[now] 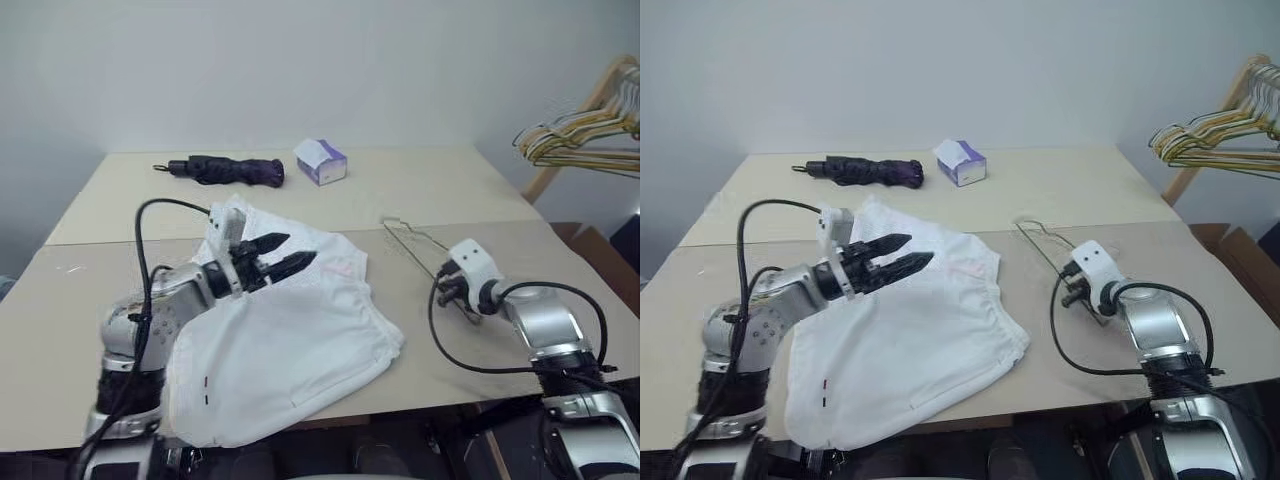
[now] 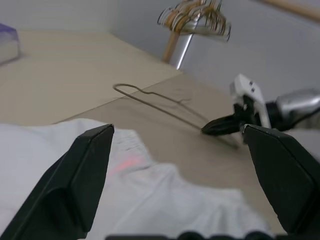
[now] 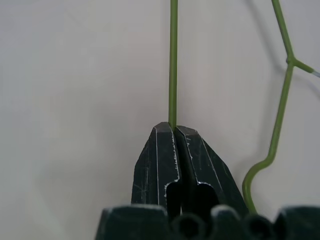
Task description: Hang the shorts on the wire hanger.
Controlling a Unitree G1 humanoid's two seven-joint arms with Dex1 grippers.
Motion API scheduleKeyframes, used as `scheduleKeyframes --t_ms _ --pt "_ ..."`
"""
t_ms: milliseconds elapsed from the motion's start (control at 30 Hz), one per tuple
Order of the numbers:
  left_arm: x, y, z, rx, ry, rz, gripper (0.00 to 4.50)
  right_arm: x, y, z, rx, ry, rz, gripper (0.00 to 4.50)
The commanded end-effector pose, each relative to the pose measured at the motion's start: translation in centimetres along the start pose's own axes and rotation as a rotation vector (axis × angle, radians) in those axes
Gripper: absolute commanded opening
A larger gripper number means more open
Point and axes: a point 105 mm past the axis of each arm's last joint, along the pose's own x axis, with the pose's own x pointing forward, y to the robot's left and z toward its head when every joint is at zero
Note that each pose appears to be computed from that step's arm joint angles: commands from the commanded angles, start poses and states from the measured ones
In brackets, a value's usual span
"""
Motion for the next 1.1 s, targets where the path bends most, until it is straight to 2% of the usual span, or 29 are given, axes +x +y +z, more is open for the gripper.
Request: scheduleKeyframes --t_ms 33,167,300,400,500,633,1000,1100 --pt "0.6 -1.5 1.4 -0.201 -0.114 -0.079 4.5 -2.5 1.2 6.3 -0.134 -0.293 -0.04 0.03" --pt "2.4 -2.2 1.8 -0.375 -0.21 -0.103 4.5 -3.5 4.7 9.1 -0.181 -0.474 0.009 0.03" --pt "3.4 -2.6 3.2 -0.472 -0.301 -0.117 4.5 -4.4 7.2 10.5 -0.231 -0.584 0.06 0.03" --pt "3.7 -2.4 4.1 -0.505 -0.346 -0.108 4.5 -4.9 8.2 11.4 -0.237 -0.649 0.081 0.03" --pt "3.9 -2.6 4.0 -0.454 -0.325 -0.104 4.5 -5.1 9.0 11.5 -0.256 -0.672 0.106 0.03" --pt "4.1 -2.3 3.4 -0.447 -0.32 -0.063 3.65 -5.0 9.5 11.0 -0.298 -0.661 0.127 0.0" --pt "4.4 -2.0 3.5 -0.42 -0.347 -0.013 0.05 -4.7 10.3 10.9 -0.341 -0.662 0.127 0.0" --pt "4.6 -1.1 3.1 -0.397 -0.332 0.045 0.02 -4.6 10.5 11.0 -0.387 -0.674 0.103 0.0"
